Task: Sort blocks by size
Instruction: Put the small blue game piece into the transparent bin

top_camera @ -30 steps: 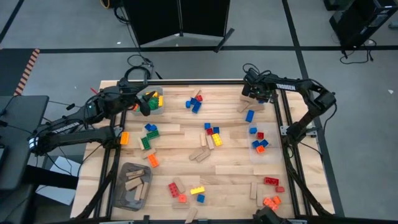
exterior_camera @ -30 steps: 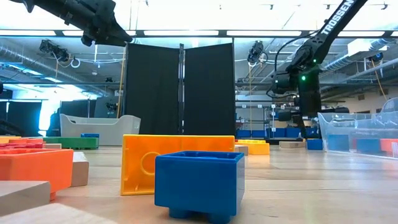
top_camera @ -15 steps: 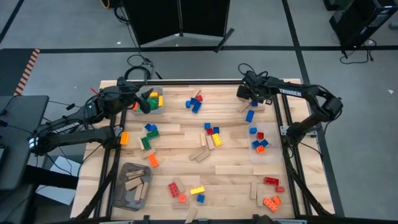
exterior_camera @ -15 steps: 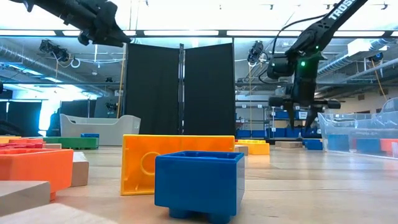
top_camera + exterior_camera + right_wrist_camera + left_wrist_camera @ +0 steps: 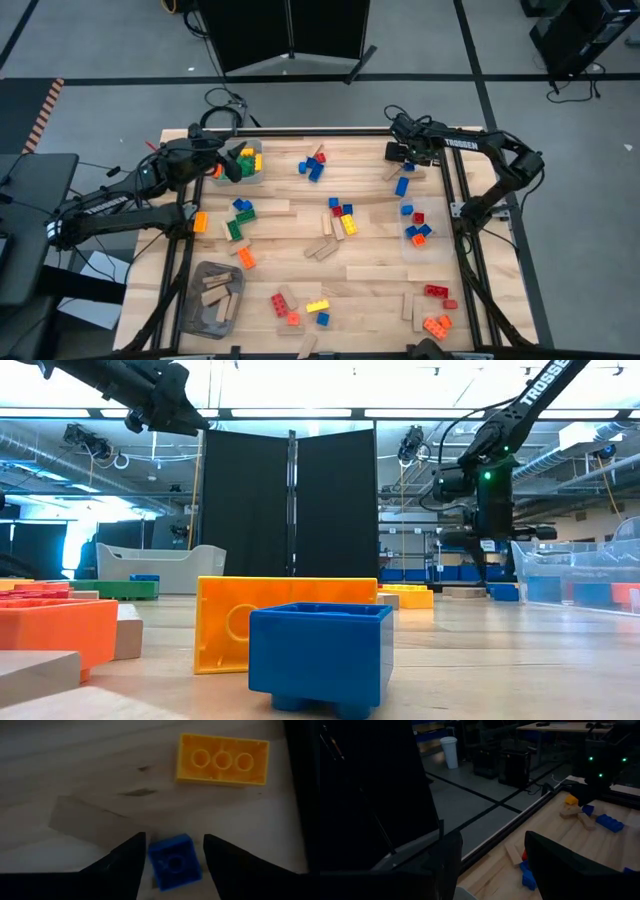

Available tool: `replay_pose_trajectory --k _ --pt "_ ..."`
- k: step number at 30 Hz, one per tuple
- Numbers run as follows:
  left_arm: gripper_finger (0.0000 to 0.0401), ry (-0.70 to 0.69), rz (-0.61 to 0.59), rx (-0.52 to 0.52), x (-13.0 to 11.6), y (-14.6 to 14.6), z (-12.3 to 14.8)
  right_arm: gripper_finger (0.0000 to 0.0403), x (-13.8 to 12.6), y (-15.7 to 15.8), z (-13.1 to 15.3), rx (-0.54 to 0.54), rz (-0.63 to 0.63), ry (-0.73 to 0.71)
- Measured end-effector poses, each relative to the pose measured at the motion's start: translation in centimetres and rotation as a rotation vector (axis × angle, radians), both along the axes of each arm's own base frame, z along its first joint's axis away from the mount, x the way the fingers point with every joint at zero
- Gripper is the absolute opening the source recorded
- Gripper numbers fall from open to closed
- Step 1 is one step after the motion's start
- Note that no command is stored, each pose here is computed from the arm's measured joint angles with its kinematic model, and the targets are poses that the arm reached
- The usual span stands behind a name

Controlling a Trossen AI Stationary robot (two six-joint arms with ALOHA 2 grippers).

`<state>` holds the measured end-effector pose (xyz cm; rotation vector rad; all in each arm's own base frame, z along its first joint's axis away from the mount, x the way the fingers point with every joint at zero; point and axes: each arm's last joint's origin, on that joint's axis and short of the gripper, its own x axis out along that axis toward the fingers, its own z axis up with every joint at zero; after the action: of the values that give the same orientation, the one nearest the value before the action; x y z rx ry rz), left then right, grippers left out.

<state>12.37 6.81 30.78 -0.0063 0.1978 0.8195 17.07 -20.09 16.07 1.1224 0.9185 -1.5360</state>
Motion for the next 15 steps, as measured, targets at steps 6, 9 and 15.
replay_pose_trajectory --k 6,9,15 --pt "0.0224 0.000 -0.001 0.000 0.0 0.0 0.0 0.0257 -0.7 0.5 -1.1 0.020 -0.007 0.040" --pt "0.0224 0.000 0.000 0.000 0.0 0.0 0.0 0.0264 -1.1 0.9 -2.0 0.034 0.008 0.027" --pt "0.0224 0.000 -0.001 0.000 0.0 0.0 0.0 0.0255 -1.2 1.4 -2.9 0.048 0.019 -0.027"
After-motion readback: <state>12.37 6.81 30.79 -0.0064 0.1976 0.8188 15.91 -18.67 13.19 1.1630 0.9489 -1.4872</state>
